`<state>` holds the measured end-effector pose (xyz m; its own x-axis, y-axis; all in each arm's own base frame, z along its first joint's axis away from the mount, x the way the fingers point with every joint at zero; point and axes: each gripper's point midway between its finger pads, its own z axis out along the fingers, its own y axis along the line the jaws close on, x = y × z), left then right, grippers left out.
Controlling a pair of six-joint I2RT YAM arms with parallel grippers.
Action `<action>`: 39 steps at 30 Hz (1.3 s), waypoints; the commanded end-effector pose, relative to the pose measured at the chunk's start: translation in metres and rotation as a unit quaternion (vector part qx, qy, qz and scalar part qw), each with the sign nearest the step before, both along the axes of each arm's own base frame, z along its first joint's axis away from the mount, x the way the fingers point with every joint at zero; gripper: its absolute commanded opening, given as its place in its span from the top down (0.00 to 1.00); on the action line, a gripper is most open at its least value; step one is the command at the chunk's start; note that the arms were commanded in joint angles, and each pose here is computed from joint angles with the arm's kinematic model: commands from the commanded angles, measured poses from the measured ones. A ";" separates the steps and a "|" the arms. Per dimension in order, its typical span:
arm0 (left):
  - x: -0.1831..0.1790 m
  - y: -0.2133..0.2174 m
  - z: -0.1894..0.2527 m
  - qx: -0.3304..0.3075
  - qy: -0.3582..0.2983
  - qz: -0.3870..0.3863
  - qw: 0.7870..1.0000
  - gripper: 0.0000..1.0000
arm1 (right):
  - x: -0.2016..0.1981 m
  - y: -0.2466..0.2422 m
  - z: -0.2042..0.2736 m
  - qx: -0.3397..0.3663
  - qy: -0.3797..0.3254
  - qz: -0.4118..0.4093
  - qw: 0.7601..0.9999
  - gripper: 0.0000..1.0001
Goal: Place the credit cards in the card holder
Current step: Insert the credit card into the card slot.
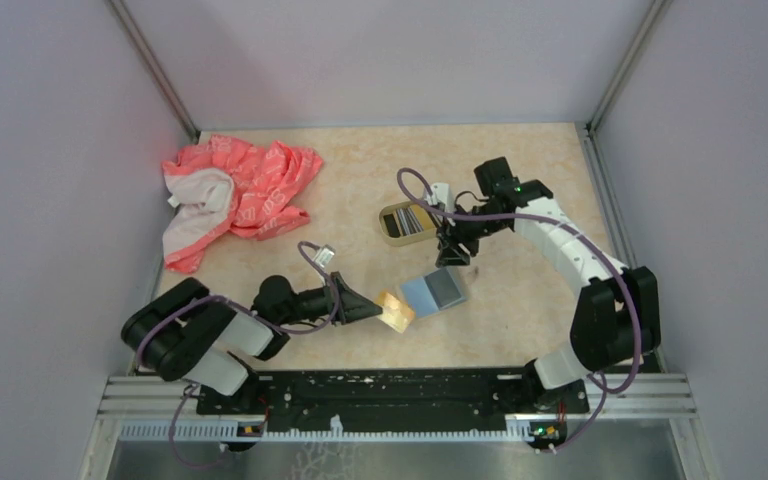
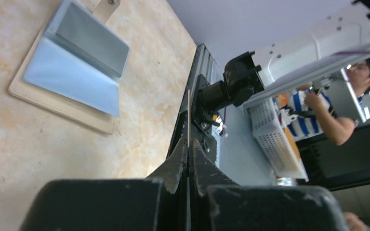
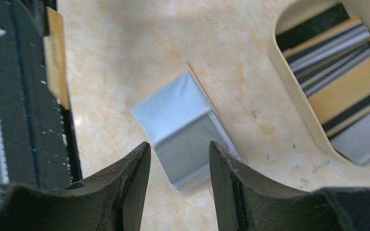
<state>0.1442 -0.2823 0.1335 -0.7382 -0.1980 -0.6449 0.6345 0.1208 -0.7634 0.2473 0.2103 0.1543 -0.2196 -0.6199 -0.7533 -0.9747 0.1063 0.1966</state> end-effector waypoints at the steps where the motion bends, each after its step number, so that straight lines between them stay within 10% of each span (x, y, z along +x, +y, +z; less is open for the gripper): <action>1: 0.010 -0.020 0.025 -0.071 0.034 -0.014 0.997 1.00 | 0.026 -0.018 -0.021 -0.053 -0.055 -0.064 0.995 0.52; 39: 0.066 -0.074 -0.056 -0.007 0.129 -0.022 0.991 1.00 | 0.036 -0.060 -0.111 -0.192 0.031 -0.148 0.970 0.49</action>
<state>0.2094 -0.3555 0.0654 -0.9164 -0.1653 -0.3644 0.3454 0.1329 -0.9290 0.2776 0.1489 0.0392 -0.4647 -0.7661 -0.4441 -0.8812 0.4492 0.1472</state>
